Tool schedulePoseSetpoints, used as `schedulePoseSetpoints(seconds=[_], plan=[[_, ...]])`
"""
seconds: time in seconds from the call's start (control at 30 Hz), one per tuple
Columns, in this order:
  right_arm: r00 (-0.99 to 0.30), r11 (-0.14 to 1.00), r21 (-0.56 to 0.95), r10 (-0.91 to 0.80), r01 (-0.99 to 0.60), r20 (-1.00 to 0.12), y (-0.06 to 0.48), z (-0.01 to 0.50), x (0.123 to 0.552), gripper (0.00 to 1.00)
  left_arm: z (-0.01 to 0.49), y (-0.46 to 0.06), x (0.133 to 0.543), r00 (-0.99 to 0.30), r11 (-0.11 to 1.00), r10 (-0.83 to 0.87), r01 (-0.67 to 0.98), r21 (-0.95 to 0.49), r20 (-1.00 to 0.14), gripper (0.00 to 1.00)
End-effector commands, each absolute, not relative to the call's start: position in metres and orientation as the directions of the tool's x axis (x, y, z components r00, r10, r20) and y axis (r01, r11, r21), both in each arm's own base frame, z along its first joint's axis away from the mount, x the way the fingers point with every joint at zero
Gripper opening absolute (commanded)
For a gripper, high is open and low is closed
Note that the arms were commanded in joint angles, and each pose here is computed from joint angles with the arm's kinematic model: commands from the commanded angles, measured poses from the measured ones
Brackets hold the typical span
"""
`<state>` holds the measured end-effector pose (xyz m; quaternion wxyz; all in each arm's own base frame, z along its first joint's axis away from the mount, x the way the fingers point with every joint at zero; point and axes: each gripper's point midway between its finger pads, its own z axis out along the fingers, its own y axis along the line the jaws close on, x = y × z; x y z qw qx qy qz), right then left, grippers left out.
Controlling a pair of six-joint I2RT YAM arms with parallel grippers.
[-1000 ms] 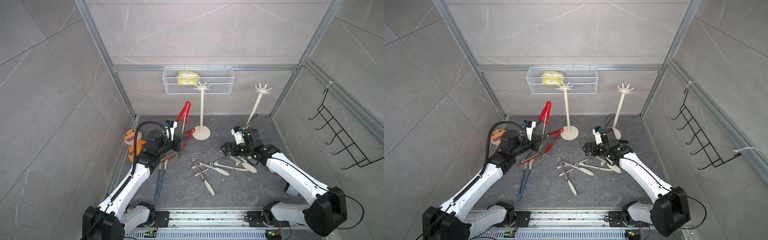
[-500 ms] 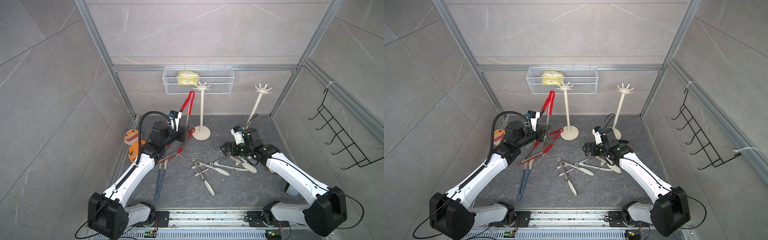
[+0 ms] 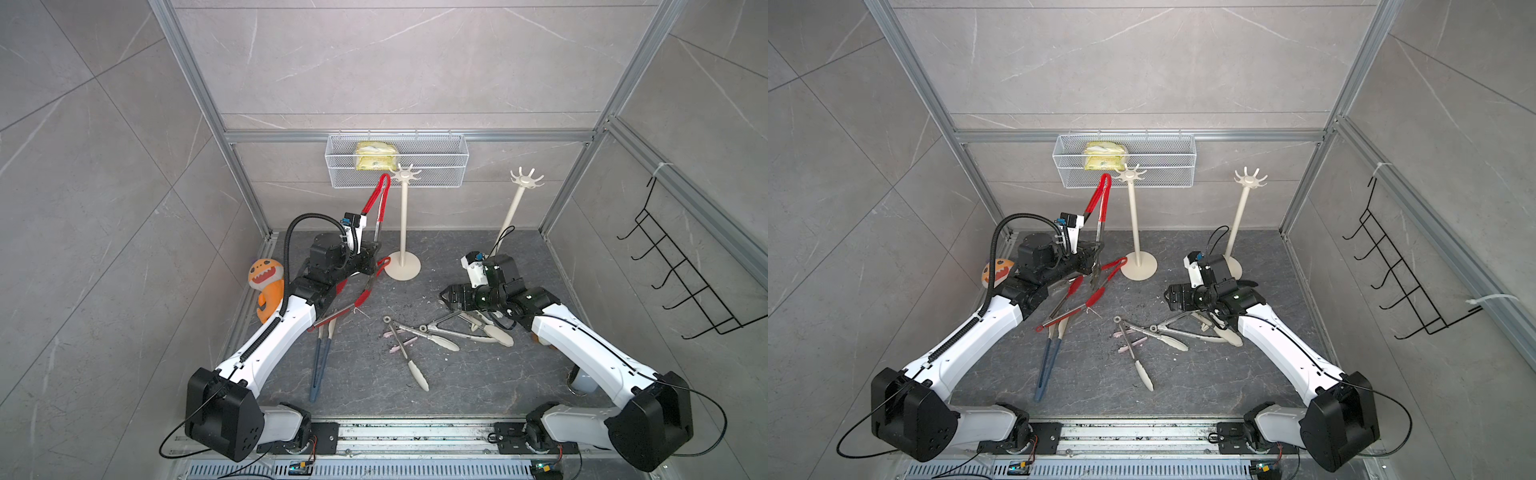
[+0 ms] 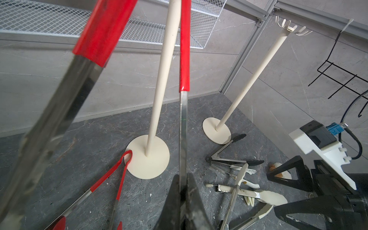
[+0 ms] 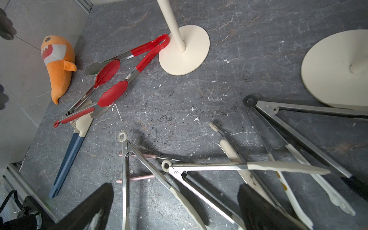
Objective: Hang food tongs on kitchen utensil racks
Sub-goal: Hang the food tongs on the rack.
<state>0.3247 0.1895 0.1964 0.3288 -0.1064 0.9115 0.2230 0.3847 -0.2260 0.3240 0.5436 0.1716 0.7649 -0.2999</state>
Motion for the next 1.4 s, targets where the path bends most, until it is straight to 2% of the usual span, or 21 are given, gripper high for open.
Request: schedulePoseSetpoints(seconds=[0.0,1.37], plan=[[-0.759,0.877,0.340,-0.041,-0.339,-0.650,0.193,0.202,0.327,1.00,0.367,-0.234,0.390,-0.217,0.747,-0.076,0.634,-0.200,-0.973,0.01],[-0.769,0.869,0.351,-0.051,-0.349,-0.637,0.198,0.195,0.325,1.00,0.342,-0.255,0.414,-0.305,0.764,-0.009,0.613,-0.203,-0.952,0.00]])
